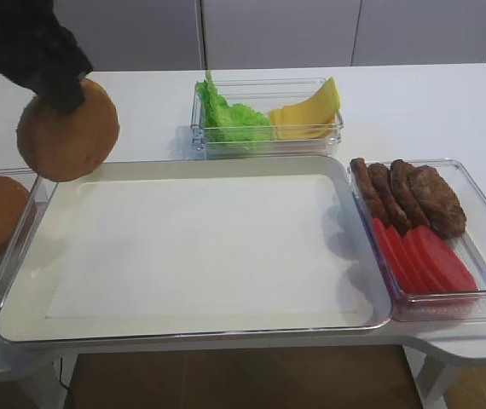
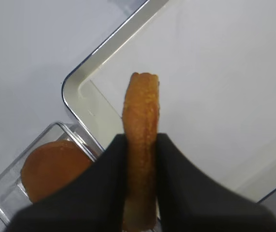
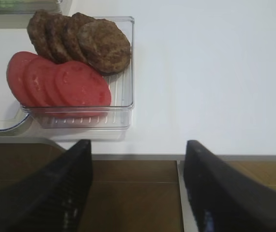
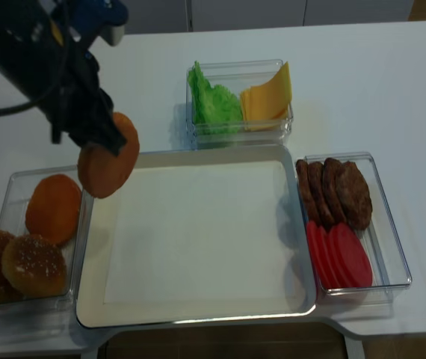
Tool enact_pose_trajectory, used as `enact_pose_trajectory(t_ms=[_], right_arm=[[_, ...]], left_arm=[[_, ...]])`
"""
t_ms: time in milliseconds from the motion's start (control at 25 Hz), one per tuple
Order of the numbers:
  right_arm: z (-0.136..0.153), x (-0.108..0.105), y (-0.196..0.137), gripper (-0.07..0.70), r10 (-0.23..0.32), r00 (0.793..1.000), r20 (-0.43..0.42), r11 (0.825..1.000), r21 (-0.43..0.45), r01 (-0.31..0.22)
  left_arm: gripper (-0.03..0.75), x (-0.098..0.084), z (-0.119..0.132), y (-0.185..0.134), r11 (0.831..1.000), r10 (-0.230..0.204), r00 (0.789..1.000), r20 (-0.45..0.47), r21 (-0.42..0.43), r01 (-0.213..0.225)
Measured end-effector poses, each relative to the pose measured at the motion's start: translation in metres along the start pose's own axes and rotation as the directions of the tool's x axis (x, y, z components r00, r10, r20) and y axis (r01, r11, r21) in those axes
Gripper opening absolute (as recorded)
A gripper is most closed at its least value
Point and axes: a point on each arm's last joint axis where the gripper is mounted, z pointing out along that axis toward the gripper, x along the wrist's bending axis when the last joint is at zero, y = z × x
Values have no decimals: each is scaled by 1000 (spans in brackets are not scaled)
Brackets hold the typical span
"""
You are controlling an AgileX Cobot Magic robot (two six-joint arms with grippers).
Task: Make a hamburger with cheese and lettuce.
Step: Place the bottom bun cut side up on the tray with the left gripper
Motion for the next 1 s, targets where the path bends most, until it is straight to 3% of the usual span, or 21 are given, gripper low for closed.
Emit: enact_pose_trajectory(t_ms=[120, 320, 520, 800, 1000], right_arm=[[0, 0, 0, 449, 0, 1000, 0, 1000, 0, 0], [0, 0, 0, 449, 0, 1000, 0, 1000, 0, 0], [0, 0, 0, 449, 0, 1000, 0, 1000, 0, 0], [0, 0, 0, 449, 0, 1000, 0, 1000, 0, 0], [0, 0, 0, 449, 0, 1000, 0, 1000, 0, 0]], left_arm=[[121, -16, -1, 4, 999, -47, 998, -28, -3, 47], [121, -42, 21, 15, 997, -61, 997, -57, 42, 63], [121, -66, 49, 26, 984, -154, 974, -164, 64, 166], [121, -103, 67, 31, 989, -117, 972, -202, 63, 132], [120, -113, 82, 34, 990, -100, 965, -244, 72, 121]])
